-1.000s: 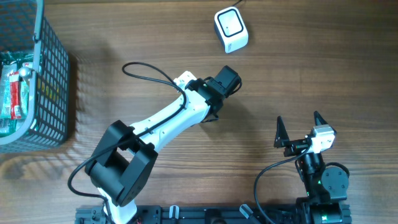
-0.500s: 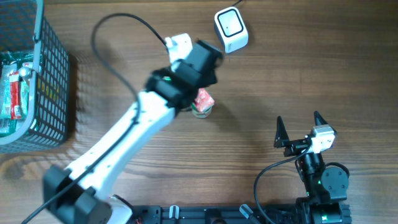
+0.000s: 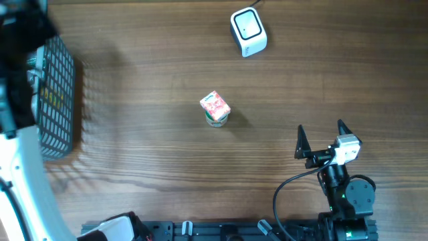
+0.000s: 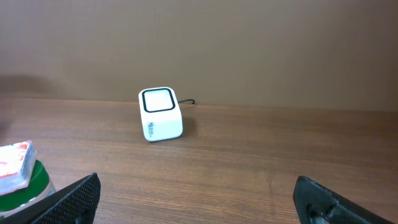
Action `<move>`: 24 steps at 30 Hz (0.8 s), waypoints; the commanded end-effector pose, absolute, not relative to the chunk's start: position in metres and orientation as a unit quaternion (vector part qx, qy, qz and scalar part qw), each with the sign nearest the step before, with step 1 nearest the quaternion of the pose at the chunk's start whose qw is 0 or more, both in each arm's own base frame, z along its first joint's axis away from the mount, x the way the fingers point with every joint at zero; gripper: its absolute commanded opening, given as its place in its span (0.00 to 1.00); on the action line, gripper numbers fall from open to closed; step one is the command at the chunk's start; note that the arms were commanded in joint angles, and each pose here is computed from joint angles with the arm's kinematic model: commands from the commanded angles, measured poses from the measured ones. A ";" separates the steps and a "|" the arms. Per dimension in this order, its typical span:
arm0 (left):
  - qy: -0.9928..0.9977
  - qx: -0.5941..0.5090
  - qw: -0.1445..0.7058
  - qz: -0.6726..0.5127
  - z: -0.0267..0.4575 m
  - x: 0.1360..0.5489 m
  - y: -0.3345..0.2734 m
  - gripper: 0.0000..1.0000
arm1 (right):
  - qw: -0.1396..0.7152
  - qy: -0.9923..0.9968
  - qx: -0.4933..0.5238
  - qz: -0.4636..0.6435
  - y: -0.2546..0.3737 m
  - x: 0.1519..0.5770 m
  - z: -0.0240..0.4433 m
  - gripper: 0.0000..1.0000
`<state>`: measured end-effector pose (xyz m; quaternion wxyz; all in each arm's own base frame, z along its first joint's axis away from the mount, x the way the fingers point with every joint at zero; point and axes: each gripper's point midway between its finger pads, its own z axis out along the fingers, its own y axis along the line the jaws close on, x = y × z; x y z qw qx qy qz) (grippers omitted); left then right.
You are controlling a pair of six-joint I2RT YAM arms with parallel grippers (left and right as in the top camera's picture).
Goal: Scan the item barcode
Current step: 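Set the Kleenex pack on the table and open the left gripper, then reach the left gripper into the basket and grasp the Vim bottle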
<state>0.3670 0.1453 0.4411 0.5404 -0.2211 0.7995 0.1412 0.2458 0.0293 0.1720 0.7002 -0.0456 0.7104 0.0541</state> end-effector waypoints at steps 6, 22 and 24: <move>0.854 -0.259 0.440 0.097 0.352 0.366 0.248 1.00 | 0.702 0.710 -0.045 0.045 0.027 0.246 0.172 1.00; 0.927 -0.233 0.292 0.015 0.225 0.378 0.269 0.97 | 0.702 0.710 -0.045 0.045 0.027 0.246 0.172 1.00; 0.931 -0.236 0.277 0.007 0.213 0.379 0.269 0.95 | 0.702 0.710 -0.045 0.045 0.027 0.246 0.172 1.00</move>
